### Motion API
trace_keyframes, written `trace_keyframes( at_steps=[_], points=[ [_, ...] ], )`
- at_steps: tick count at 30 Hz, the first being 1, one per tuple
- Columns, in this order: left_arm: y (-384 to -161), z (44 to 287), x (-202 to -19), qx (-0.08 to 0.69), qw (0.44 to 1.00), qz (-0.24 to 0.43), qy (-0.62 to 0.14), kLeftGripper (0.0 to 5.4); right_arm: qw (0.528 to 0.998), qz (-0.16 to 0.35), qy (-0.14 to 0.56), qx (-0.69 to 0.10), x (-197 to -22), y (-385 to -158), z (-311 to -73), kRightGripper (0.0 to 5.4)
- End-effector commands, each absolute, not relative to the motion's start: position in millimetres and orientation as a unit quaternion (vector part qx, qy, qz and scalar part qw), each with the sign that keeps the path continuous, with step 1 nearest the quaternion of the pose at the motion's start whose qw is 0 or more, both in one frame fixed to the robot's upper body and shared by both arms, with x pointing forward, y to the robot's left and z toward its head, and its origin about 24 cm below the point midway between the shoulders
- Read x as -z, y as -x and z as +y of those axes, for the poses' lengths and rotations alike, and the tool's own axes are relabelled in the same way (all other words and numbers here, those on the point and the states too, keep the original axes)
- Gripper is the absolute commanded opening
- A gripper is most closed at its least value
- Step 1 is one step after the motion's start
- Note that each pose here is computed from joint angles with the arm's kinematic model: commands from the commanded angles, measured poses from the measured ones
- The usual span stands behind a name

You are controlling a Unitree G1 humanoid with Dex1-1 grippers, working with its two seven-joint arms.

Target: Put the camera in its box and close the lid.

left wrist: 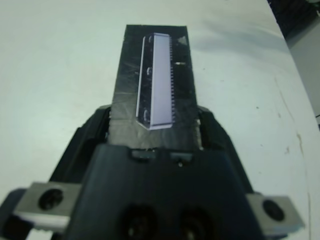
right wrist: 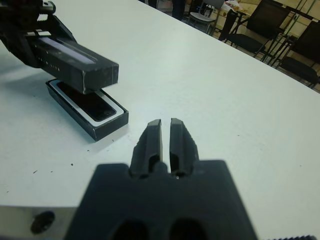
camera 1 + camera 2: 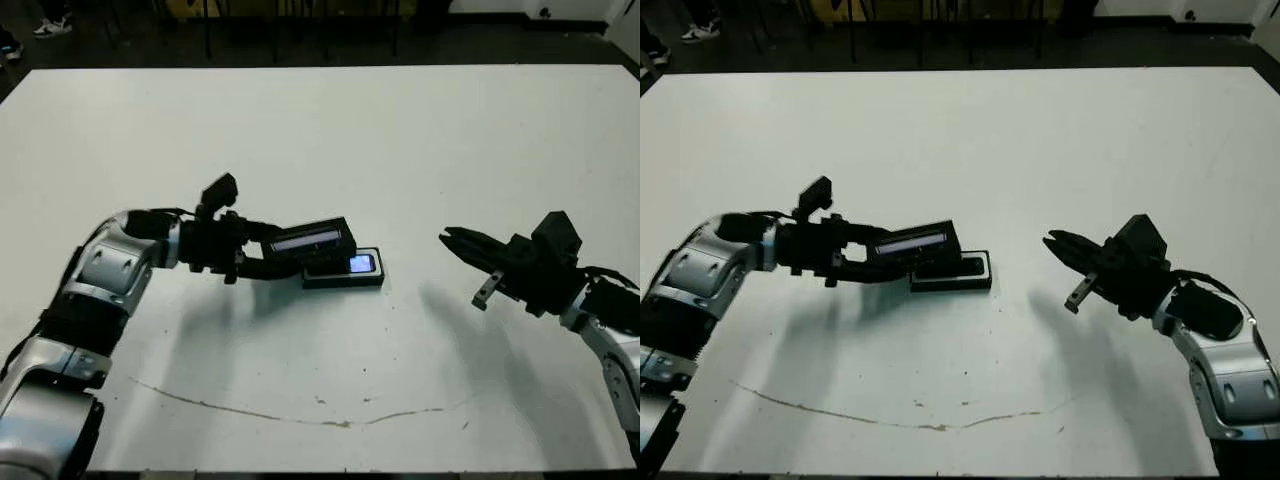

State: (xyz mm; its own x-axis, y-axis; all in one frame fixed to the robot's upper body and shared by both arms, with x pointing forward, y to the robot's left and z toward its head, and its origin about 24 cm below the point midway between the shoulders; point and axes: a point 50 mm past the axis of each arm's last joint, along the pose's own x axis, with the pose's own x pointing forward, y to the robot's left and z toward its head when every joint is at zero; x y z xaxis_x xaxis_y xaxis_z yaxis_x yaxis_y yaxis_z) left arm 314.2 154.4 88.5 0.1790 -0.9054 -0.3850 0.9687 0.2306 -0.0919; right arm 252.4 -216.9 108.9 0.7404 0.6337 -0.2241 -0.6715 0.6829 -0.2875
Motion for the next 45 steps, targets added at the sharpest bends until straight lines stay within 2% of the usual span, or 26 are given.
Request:
trace_keyframes(
  at_steps=[1, 22, 32, 45],
  points=[
    [-316.8, 152.9, -84.2, 0.612, 0.762, 0.192, -0.092, 2.76, 0.915, 0.071, 0.178, -0.355, -102.7, -251.3, -220.0, 0.00],
    [-323.4, 143.0, -73.5, 0.612, 0.753, 0.224, -0.098, 2.76, 0.912, 0.058, 0.179, -0.365, -97.6, -249.9, -220.0, 0.00],
    [-326.0, 141.6, -69.2, 0.664, 0.688, 0.262, -0.129, 2.76, 0.911, 0.060, 0.178, -0.366, -96.9, -250.5, -221.4, 0.00],
    [-327.2, 135.7, -60.3, 0.681, 0.659, 0.288, -0.134, 2.76, 0.911, 0.054, 0.185, -0.365, -96.5, -249.0, -223.3, 0.00]
  ],
)
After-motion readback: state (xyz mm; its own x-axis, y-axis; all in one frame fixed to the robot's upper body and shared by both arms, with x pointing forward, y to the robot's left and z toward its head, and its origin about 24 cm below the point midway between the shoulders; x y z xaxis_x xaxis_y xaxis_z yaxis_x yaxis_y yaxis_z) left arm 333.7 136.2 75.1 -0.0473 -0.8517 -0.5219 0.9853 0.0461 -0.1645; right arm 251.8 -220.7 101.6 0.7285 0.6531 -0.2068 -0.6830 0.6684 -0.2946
